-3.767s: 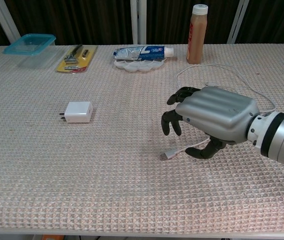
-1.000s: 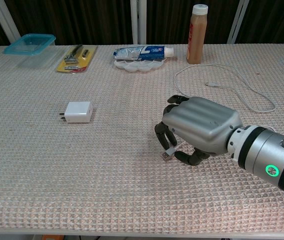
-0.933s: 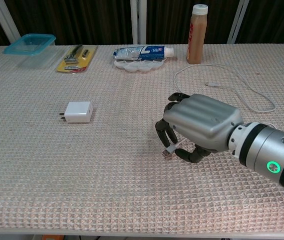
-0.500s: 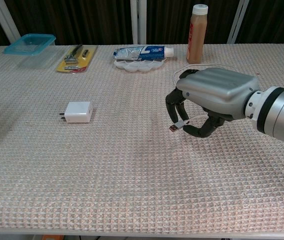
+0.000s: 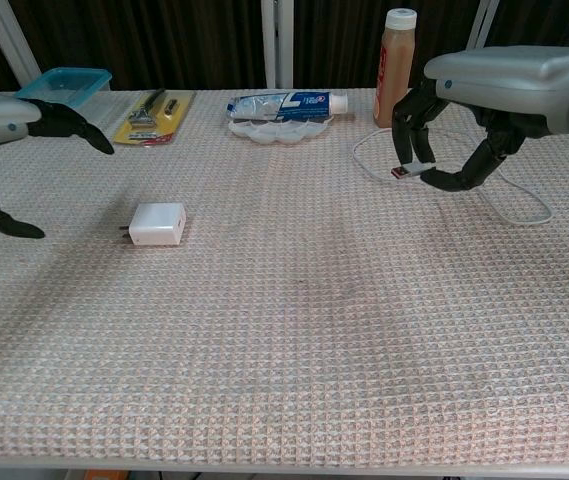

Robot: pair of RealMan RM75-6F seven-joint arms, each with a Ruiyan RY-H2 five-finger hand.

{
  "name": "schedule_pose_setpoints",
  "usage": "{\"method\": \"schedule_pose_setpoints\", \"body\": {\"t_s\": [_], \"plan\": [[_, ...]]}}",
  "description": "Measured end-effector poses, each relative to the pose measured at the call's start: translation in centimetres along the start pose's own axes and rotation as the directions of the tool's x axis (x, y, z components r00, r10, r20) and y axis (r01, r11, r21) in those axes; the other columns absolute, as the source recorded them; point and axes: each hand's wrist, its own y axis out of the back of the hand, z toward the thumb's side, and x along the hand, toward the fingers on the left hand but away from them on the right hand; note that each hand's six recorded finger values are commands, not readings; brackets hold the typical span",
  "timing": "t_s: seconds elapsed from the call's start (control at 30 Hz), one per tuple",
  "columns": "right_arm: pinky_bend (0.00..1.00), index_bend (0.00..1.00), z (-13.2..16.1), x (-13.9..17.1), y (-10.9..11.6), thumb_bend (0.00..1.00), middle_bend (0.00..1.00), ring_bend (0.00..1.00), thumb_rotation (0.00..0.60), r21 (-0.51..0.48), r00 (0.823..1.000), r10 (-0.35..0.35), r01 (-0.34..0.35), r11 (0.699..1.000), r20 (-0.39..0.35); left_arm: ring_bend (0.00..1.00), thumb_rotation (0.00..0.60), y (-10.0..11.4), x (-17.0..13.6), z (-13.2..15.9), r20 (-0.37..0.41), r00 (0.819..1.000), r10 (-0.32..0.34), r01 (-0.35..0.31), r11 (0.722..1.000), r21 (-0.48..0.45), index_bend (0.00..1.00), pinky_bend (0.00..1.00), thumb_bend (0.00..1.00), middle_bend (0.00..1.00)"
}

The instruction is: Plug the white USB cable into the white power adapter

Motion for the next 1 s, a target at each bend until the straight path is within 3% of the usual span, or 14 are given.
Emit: {"method": "schedule_pose_setpoints", "body": {"t_s": [0.3,0.57,0.83,1.0], "plan": [[0.05,0.62,-2.5,0.6,2.7,0.47,0.53,0.25,0.600,0.003,0.997,-0.045,0.045,0.999,0.064,0.04,0.600,-1.7,4.8,2.2,0.006,0.999,-0.049,0.049,0.999,-0.011,0.21,0.00,0.14,0.17],[0.05,0.62,-2.9,1.0,2.5,0.47,0.52,0.25,0.600,-0.010,0.997,-0.036,0.037,0.999,0.072,0.04,0.595,-2.6,6.1,3.4,-0.022,0.997,-0.073,0.073,0.997,-0.022,0.25,0.01,0.14,0.19],[0.05,0.63,-3.2,1.3,2.0,0.48,0.52,0.25,0.600,-0.034,0.997,-0.035,0.038,0.999,0.070,0.08,0.494,-3.3,6.6,3.6,-0.098,0.991,-0.090,0.086,0.995,-0.045,0.30,0.02,0.15,0.23],[0.04,0.63,-3.5,1.5,1.7,0.47,0.52,0.25,0.600,-0.046,0.997,-0.033,0.036,0.998,0.072,0.08,0.492,-3.5,6.7,4.4,-0.084,0.992,-0.097,0.093,0.994,-0.052,0.31,0.02,0.17,0.23]]}}
